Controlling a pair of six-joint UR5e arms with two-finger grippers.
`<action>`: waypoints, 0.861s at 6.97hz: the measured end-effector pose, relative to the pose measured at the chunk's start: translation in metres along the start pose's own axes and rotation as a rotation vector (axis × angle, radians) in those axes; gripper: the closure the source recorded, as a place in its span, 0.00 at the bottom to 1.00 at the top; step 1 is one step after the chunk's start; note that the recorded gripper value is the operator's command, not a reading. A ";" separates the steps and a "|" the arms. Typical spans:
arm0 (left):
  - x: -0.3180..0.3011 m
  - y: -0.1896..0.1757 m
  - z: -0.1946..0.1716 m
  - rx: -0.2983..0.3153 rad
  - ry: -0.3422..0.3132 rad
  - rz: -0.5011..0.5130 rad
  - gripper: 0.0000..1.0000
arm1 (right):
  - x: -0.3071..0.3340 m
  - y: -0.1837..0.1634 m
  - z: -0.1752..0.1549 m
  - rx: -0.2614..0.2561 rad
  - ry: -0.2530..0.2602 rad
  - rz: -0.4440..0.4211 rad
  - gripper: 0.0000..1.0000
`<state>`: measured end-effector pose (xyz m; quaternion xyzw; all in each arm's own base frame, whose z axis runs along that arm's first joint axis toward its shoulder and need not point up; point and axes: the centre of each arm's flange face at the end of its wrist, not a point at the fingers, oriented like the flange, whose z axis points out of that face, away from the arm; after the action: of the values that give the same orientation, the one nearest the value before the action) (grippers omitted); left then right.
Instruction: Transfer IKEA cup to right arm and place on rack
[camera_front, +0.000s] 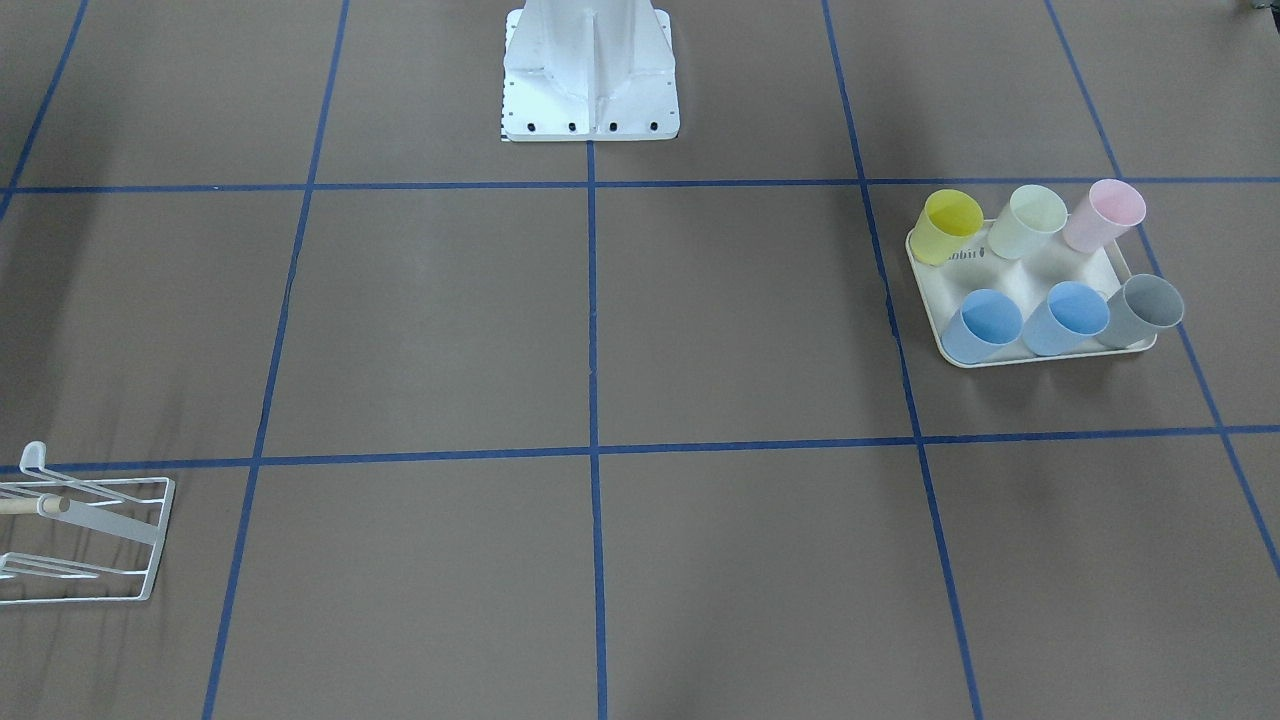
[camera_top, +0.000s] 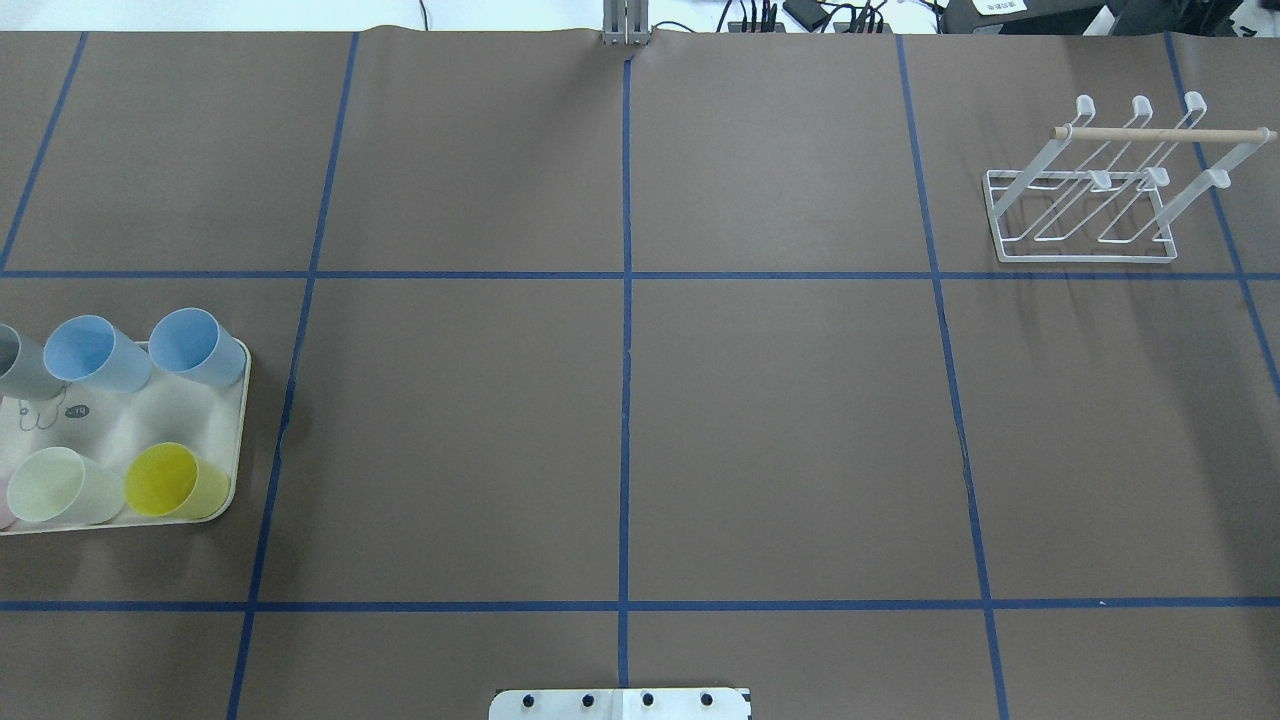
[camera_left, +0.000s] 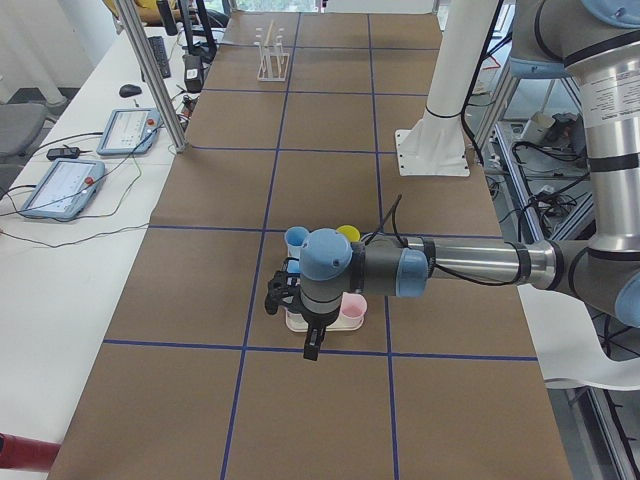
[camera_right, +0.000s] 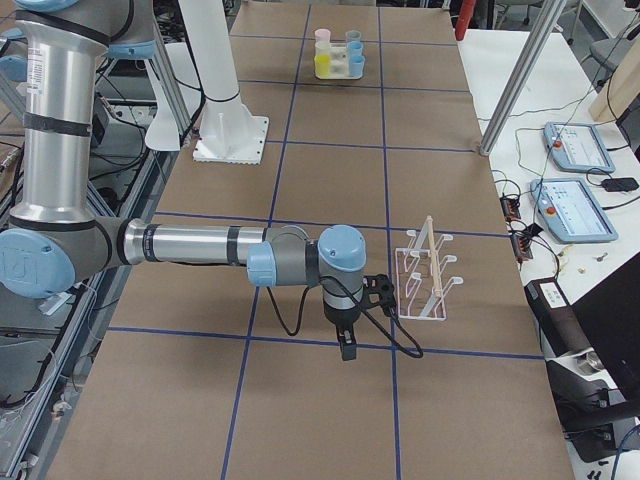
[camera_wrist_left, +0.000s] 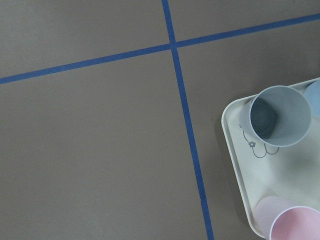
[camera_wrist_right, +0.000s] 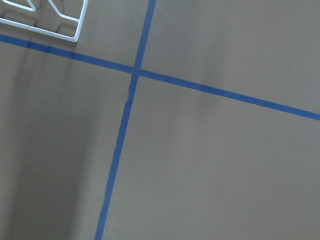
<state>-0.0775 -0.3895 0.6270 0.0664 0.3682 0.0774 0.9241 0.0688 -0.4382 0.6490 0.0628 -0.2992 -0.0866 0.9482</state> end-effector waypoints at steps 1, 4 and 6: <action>0.001 -0.001 -0.001 0.002 0.000 0.002 0.00 | 0.000 0.000 0.000 0.000 0.000 0.000 0.00; 0.008 -0.007 -0.006 0.034 0.024 0.028 0.00 | -0.003 -0.002 -0.004 0.009 0.001 -0.005 0.00; 0.013 -0.010 -0.011 0.066 0.037 0.058 0.00 | -0.008 -0.004 -0.011 0.023 -0.008 -0.008 0.00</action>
<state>-0.0744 -0.3965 0.6085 0.1059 0.3853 0.0932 0.9119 0.0679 -0.4395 0.6353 0.0744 -0.3035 -0.0874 0.9459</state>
